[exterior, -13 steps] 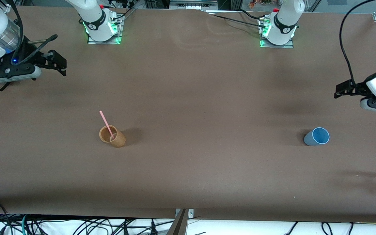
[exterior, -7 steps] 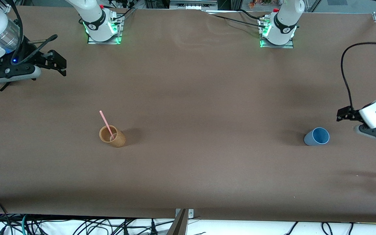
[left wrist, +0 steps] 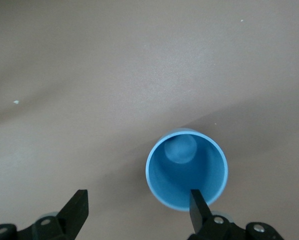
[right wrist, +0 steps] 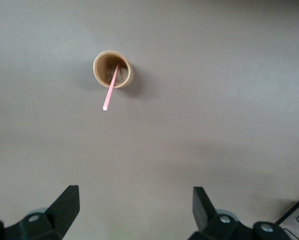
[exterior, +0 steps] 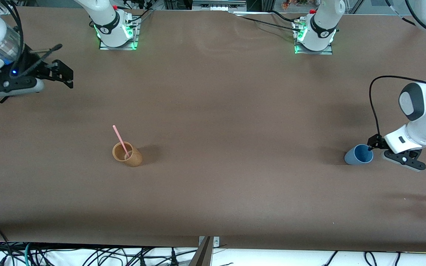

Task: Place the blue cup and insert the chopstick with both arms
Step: 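Grasp the blue cup with the left gripper while the right gripper reaches the chopstick, then carry the blue cup toward the table middle while the right gripper grasps the chopstick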

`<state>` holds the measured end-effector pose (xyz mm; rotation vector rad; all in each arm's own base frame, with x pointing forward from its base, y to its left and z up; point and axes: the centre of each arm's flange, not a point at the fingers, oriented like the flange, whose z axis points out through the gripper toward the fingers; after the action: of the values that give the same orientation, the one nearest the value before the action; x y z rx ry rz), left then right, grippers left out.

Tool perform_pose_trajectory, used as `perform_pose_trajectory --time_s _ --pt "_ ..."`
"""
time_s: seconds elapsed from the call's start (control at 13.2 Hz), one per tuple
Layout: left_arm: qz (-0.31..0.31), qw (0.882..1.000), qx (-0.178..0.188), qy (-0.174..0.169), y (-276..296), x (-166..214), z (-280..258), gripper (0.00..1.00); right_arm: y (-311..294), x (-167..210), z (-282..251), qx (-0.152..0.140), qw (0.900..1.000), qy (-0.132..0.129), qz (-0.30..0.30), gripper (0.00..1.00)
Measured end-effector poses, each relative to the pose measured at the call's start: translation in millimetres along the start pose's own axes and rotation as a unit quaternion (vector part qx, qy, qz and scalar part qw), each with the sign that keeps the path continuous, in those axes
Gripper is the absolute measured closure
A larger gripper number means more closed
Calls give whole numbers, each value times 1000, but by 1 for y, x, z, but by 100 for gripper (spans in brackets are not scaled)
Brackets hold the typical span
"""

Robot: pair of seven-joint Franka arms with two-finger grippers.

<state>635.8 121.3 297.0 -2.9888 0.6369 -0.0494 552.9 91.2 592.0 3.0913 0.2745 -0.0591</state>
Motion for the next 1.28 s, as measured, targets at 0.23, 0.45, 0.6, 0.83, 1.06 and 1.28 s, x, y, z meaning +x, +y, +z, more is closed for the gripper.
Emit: perform_pose_trajectory --time_s 0.23,0.45,0.6,0.83,1.06,1.28 --pt "-2 1000 -14 -10 6 -1 34 37 -6 26 46 3 1000 -27 -6 0" --pt "-6 999 -29 -21 11 -3 57 71 -30 60 90 3 999 -43 -25 0" --pt "-7 999 -31 -22 12 -2 59 92 -54 89 118 2 998 -52 -38 0" --pt "-27 997 -66 -33 34 12 46 94 -74 120 170 0 997 -69 -37 0" --pt "-90 986 -119 -68 107 52 -8 94 -72 137 210 3 998 -61 -32 7" --pt "-185 969 -139 -90 223 90 -51 94 -71 142 240 3 997 -75 -29 24"
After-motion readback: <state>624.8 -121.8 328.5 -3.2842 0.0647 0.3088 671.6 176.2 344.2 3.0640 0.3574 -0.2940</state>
